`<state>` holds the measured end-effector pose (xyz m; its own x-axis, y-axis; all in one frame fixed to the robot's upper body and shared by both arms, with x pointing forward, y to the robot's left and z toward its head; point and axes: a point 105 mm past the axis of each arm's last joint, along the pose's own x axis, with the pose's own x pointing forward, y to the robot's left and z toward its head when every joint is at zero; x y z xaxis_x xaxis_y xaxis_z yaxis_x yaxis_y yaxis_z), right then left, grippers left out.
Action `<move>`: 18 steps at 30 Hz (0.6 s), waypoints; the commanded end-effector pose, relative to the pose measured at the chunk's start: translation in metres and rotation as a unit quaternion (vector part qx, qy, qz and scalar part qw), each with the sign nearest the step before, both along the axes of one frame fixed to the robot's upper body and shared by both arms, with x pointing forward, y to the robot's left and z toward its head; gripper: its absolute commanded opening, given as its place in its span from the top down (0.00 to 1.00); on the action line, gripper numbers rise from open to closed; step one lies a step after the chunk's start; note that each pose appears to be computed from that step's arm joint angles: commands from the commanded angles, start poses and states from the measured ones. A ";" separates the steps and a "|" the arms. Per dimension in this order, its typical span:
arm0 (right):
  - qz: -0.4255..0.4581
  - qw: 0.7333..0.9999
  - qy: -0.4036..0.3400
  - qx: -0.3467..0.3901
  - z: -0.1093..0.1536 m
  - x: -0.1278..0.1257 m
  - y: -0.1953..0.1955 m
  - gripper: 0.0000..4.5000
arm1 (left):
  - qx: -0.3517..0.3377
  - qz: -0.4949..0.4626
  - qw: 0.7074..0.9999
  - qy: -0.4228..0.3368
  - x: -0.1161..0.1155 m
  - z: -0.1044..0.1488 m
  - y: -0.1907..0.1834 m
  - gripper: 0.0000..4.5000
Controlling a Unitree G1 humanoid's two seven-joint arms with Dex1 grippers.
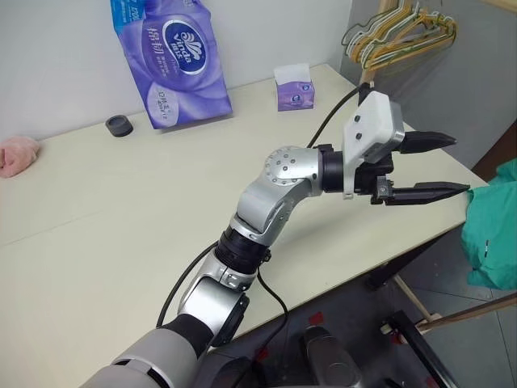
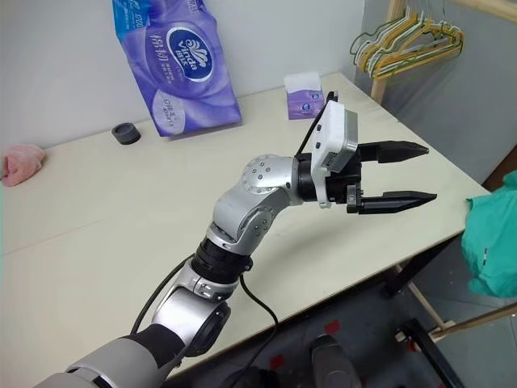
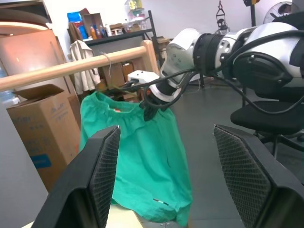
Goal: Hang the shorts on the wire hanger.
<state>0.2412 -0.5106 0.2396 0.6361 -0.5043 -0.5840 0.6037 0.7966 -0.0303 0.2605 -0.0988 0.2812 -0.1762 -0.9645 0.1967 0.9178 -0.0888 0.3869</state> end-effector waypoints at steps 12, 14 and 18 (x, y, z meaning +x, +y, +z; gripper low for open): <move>-0.001 0.997 -0.072 0.016 0.035 -0.003 0.005 1.00 | -0.011 -0.040 0.999 -0.036 -0.018 0.009 -0.011 0.26; -0.002 0.997 -0.077 0.023 0.037 -0.003 0.008 0.88 | -0.013 -0.040 0.998 -0.037 -0.018 0.009 -0.012 0.26; 0.000 0.995 -0.090 0.036 0.044 -0.005 0.014 0.62 | -0.019 -0.035 0.998 -0.038 -0.016 0.012 -0.013 0.26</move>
<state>0.2435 -0.4947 0.2625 0.7055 -0.4432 -0.5530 0.5920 0.7975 0.1161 0.2495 -0.1096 0.2822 -0.2384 -0.9499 0.2021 0.8983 -0.1366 0.4176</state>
